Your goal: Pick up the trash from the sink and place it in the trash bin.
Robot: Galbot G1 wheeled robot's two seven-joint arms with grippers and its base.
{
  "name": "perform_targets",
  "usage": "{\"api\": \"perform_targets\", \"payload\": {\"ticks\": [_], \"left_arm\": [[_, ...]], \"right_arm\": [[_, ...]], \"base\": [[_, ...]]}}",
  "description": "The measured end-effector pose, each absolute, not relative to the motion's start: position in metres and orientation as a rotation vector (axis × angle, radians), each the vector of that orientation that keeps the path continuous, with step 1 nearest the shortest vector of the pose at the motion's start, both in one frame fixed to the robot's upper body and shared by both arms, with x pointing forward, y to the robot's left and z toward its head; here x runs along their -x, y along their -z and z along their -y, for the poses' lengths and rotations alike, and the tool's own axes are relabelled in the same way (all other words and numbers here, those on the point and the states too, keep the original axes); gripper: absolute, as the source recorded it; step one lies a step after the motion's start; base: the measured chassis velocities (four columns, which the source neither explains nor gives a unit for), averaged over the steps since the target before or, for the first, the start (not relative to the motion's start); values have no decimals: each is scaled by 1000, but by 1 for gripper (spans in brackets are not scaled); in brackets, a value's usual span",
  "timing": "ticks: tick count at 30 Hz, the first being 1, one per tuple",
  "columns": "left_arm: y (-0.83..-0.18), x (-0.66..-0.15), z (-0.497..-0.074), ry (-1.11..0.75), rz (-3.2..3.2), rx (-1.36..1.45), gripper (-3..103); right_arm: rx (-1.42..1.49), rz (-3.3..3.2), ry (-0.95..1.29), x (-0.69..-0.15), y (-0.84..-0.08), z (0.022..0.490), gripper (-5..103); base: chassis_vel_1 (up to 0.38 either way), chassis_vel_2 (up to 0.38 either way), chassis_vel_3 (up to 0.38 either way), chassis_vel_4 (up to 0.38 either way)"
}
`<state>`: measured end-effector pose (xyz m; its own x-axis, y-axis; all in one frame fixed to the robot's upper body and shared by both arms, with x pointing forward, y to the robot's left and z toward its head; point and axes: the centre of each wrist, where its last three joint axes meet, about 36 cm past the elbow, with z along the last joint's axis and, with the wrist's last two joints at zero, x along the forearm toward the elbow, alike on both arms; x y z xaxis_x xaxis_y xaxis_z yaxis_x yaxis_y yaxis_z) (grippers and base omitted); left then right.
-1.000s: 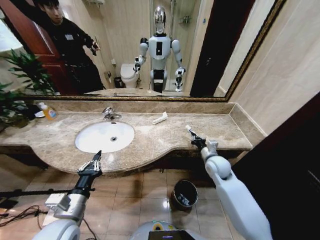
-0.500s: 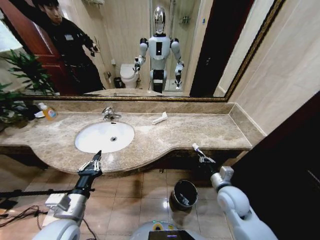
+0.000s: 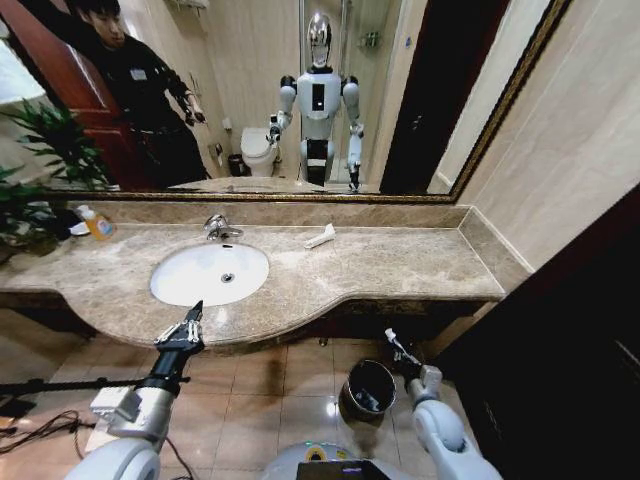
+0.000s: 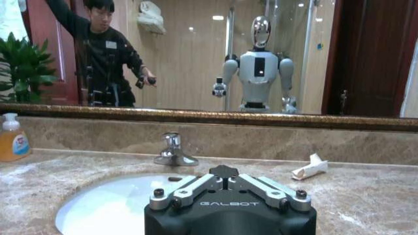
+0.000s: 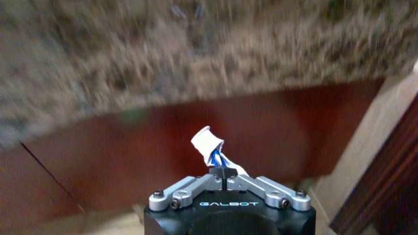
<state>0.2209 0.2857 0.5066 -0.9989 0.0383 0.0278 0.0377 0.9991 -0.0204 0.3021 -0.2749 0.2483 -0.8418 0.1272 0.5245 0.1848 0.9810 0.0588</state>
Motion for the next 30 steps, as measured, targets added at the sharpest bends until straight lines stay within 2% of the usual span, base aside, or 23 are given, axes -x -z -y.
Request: {"api": "perform_targets", "payload": {"ticks": [12, 22, 24, 25, 26, 29, 30], "left_arm": [[-507, -221, -286, -31, 3113, 59, 0], [-507, -221, -286, -31, 3113, 59, 0], [-507, -221, -286, -31, 3113, 59, 0], [-507, -221, -286, -31, 3113, 59, 0], [-507, -221, -286, -31, 3113, 59, 0], [-507, -221, -286, -31, 3113, 59, 0], [-507, -221, -286, -31, 3113, 59, 0]], "right_arm": [[232, 2558, 87, -308, -153, 256, 0], [186, 2518, 98, -310, -127, 240, 0], [174, 2513, 81, -308, -123, 239, -3], [170, 2512, 67, -307, -120, 239, 2], [170, 2512, 67, -307, -120, 239, 2], [169, 2513, 59, -306, -118, 240, 18], [169, 2513, 59, -306, -118, 240, 18]], "base": [[0, 0, 0, 0], [0, 0, 0, 0], [0, 0, 0, 0], [0, 0, 0, 0], [0, 0, 0, 0], [0, 0, 0, 0], [0, 0, 0, 0]]}}
